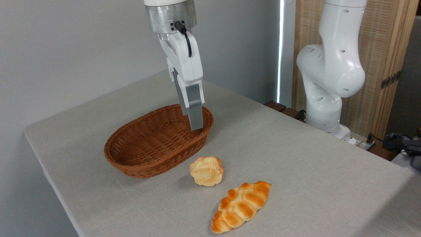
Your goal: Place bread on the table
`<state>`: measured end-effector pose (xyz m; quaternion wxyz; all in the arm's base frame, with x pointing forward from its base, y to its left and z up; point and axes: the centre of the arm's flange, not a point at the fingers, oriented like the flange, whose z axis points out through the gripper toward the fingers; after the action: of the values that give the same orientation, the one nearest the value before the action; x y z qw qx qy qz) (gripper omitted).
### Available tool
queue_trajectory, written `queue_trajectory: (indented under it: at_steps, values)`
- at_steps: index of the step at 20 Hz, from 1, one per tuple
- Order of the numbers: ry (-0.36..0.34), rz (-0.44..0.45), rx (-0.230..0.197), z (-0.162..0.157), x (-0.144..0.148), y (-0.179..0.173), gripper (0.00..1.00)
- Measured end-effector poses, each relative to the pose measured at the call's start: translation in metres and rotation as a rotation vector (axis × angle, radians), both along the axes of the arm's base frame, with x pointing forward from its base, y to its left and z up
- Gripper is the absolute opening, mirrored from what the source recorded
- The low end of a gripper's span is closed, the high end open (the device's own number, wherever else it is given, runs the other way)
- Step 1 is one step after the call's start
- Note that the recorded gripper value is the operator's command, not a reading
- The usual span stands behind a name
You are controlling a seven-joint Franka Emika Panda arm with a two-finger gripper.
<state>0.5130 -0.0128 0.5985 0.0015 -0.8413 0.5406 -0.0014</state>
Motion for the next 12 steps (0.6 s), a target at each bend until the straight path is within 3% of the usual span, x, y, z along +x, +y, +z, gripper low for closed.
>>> queue_trajectory:
  at_steps: [12]
  values:
    - [-0.013, 0.012, -0.013, 0.0063, 0.0007, 0.0013, 1.0]
